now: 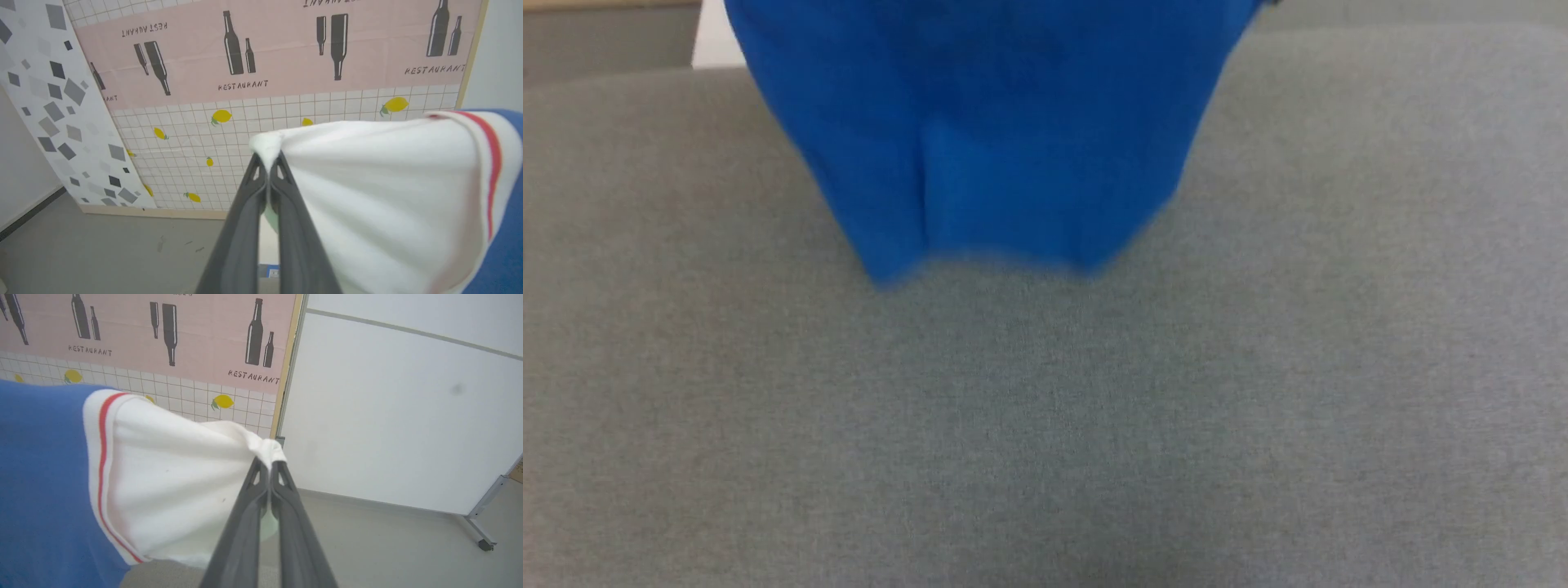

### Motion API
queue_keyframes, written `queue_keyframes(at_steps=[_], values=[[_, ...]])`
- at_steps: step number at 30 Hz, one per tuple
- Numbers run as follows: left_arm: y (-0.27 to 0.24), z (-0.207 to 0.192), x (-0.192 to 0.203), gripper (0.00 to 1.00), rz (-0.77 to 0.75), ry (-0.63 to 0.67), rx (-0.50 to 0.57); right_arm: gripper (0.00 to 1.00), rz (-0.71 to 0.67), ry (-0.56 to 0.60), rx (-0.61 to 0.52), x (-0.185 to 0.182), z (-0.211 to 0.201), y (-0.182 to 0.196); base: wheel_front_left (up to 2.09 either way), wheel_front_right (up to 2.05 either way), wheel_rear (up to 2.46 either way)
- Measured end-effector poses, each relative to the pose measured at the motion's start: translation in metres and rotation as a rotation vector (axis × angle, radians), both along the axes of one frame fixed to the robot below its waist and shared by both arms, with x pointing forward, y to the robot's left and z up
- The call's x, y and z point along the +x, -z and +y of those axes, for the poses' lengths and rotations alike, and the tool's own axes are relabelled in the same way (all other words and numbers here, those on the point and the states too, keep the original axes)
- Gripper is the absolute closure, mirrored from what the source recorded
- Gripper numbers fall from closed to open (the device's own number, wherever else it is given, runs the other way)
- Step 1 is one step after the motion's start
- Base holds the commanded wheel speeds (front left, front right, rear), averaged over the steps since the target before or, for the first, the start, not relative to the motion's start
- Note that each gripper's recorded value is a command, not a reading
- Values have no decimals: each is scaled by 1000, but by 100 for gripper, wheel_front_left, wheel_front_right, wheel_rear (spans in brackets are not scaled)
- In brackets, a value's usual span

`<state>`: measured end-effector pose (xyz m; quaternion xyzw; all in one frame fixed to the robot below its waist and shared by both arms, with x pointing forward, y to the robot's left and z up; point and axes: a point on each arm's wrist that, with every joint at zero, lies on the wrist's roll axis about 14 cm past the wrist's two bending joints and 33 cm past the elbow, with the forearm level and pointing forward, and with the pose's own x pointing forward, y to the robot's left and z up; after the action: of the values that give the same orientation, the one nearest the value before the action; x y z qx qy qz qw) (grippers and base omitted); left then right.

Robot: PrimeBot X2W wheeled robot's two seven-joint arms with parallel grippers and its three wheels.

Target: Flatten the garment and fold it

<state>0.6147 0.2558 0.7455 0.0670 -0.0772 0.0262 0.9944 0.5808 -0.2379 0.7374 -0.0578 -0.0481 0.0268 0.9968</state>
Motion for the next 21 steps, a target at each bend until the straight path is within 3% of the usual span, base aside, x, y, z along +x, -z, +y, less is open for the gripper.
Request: queue_keyframes(at_steps=[5, 10, 13, 21], values=[[-40, -6, 31, 100, -162, 15, 2, 100, -174, 16, -27, 34, 0, -46, 0, 0, 0], [-36, -13, 66, 100, -209, 26, 7, 100, -245, 18, -44, 69, 3, -50, 0, 0, 0], [-8, -14, 88, 100, -179, 26, 1, 100, -230, 0, -44, 92, 12, -28, 0, 0, 0], [103, -10, 130, 100, -23, 22, -35, 100, -69, -57, -40, 139, 37, 81, 0, 0, 0]])
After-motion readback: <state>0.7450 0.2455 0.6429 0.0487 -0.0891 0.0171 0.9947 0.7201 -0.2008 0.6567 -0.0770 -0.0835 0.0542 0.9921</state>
